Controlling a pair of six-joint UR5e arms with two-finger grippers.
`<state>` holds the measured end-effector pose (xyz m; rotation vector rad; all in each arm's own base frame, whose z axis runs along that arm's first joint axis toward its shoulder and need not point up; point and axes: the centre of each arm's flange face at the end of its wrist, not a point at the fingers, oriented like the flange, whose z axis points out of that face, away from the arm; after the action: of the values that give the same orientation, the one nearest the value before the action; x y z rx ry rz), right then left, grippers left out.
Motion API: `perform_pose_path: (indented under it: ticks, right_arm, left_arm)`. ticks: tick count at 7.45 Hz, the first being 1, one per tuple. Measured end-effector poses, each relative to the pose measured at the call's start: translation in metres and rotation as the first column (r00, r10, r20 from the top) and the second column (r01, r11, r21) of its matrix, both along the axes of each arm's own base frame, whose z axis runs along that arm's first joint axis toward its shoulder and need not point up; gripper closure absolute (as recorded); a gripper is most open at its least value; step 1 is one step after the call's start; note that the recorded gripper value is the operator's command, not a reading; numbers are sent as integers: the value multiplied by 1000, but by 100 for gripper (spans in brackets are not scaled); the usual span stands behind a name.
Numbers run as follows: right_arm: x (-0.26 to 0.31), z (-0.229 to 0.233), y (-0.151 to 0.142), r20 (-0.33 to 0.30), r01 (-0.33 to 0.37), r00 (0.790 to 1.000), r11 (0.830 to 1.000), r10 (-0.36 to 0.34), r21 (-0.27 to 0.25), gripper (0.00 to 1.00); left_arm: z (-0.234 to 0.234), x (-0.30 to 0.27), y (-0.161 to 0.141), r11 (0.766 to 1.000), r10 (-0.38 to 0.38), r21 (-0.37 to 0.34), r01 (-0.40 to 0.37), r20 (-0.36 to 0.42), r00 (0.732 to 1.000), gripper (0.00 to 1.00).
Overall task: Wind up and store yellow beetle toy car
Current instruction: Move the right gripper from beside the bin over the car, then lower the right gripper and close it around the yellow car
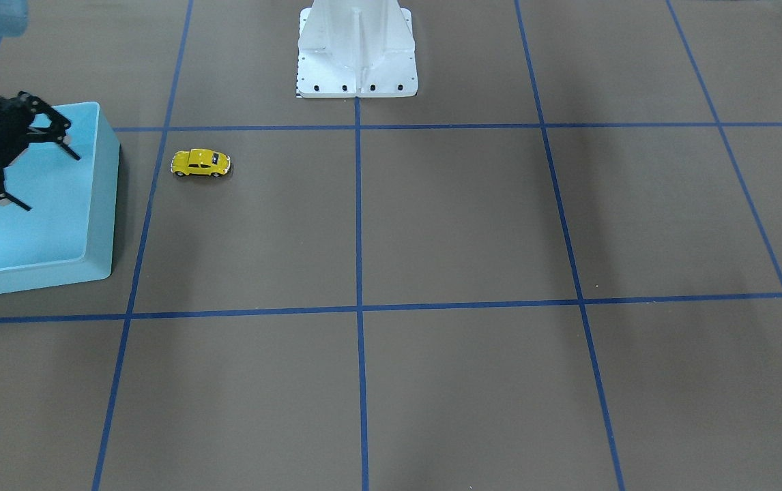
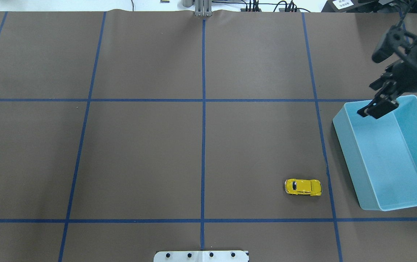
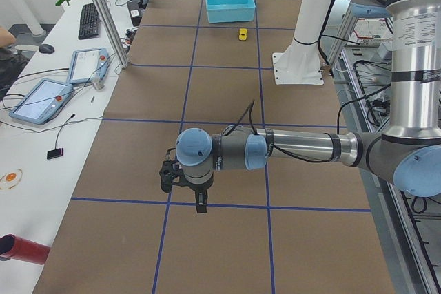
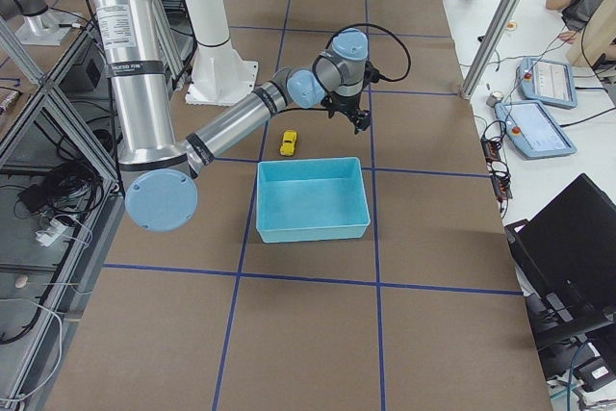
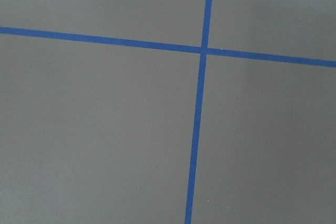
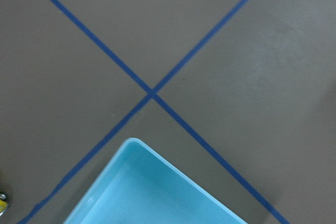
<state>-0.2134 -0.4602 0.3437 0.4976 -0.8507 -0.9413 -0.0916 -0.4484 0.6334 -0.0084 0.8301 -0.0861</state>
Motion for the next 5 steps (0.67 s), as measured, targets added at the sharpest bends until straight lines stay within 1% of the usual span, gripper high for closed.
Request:
perform_pose_path:
  ticks: [1, 2, 3, 4, 5]
  right_arm:
    - [-43, -15, 21, 8, 86, 996, 996, -87, 34, 0]
    - [-85, -24, 48, -10, 159, 987, 985, -159, 72, 0]
    - [-123, -25, 80, -62, 215, 976, 970, -210, 112, 0]
    - [-156, -21, 114, -138, 266, 959, 953, -246, 146, 0]
    - [-182, -19, 147, -215, 315, 937, 932, -276, 178, 0]
  left_arm:
    - [-1, -1, -1, 1000, 1, 11, -1, 12, 1000, 0]
    - [0, -1, -1, 1000, 1, 16, -1, 17, 1000, 0]
    - [1, -1, -1, 1000, 1, 16, -1, 19, 1000, 0]
    - [2, -1, 0, 1000, 1, 16, -1, 20, 1000, 0]
    - [3, -1, 0, 1000, 1, 14, -1, 21, 1000, 0]
